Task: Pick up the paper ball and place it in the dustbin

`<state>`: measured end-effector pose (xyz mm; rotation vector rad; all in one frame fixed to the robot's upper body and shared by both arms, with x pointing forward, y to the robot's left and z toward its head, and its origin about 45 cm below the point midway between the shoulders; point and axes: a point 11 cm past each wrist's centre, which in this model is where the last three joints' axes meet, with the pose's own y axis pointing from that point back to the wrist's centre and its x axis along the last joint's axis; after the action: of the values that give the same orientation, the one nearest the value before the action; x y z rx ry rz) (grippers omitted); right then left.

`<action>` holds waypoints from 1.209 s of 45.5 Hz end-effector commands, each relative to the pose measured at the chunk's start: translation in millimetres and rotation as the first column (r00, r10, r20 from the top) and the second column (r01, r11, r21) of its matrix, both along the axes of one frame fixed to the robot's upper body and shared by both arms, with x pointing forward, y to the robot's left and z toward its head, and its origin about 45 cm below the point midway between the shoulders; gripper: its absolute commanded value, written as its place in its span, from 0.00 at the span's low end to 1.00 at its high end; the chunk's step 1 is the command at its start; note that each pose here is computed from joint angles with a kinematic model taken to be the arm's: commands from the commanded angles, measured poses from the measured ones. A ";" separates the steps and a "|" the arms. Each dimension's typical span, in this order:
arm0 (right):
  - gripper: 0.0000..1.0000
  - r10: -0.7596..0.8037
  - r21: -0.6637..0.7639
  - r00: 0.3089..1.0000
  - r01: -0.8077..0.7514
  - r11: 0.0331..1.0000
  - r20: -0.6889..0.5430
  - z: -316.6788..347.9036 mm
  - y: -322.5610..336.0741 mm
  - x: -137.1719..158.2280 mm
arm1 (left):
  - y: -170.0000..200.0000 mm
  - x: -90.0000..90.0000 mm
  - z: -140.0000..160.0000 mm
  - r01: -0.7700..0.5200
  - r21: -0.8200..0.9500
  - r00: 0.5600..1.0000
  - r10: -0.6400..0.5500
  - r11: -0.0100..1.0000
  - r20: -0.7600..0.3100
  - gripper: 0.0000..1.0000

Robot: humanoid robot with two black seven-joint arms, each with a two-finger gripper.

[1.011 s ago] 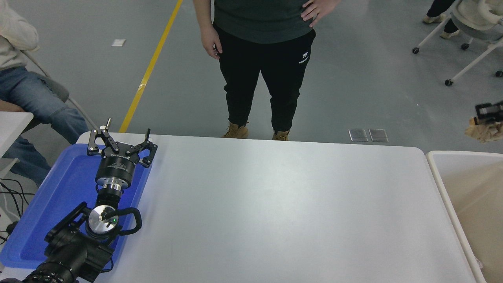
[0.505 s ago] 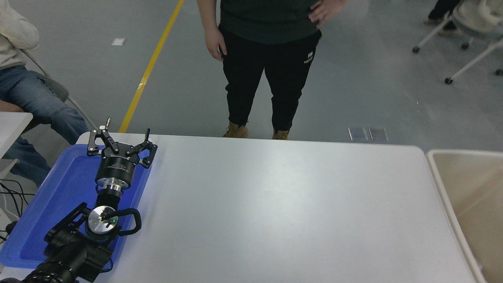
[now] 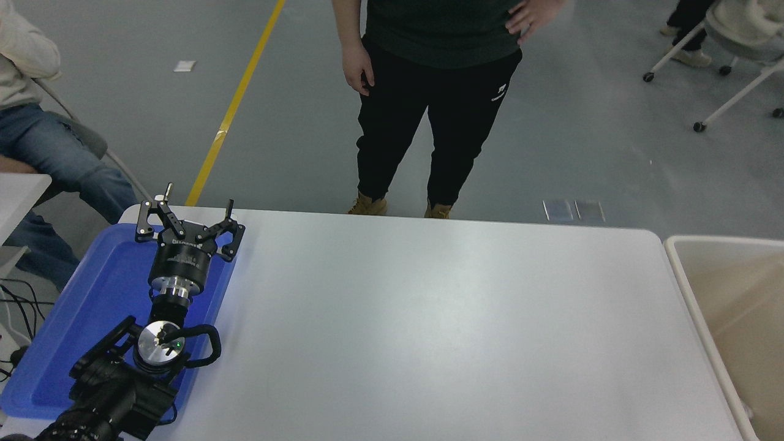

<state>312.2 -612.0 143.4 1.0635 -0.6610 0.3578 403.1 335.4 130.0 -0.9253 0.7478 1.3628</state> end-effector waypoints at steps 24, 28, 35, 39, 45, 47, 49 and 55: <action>0.84 -0.044 0.059 0.997 0.040 0.997 0.065 -47.5 17.9 -22.9 | -0.7 0.5 0.4 0.001 -0.001 1.000 -0.001 1.000 0.001 1.00; 1.00 -0.054 0.064 0.996 0.050 0.997 0.069 -47.4 17.0 -23.7 | 0.0 0.5 0.6 0.000 0.000 1.000 0.000 1.000 0.002 1.00; 1.00 -0.051 0.059 0.997 0.047 0.997 0.060 -46.9 15.1 -25.7 | 0.2 -0.1 0.0 0.000 0.000 1.000 0.000 1.000 0.000 1.00; 1.00 -0.050 0.064 0.997 0.046 0.997 0.066 -45.0 16.1 -22.8 | 0.1 0.5 0.5 0.000 0.001 1.000 0.000 1.000 0.000 1.00; 1.00 -0.069 0.086 0.993 0.061 0.994 0.096 -39.9 16.4 -17.1 | 0.0 0.5 0.6 0.000 0.000 1.000 0.000 1.000 0.002 1.00; 1.00 -0.084 0.111 0.988 0.070 0.991 0.127 -36.2 19.7 -9.8 | 0.0 0.5 0.6 0.000 0.000 1.000 0.000 1.000 0.002 1.00; 1.00 -0.106 0.147 0.982 0.083 0.986 0.156 -34.4 23.8 -4.3 | 0.1 0.5 0.5 0.000 0.001 1.000 0.000 1.000 0.000 1.00; 1.00 -0.189 0.279 0.946 0.113 0.954 0.262 -24.6 39.1 18.7 | 0.1 0.5 0.5 0.000 0.001 1.000 0.000 1.000 0.000 1.00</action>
<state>302.8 -590.0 105.4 1.1297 -0.8605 0.3232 403.5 335.5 130.6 -0.9256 0.7467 1.3624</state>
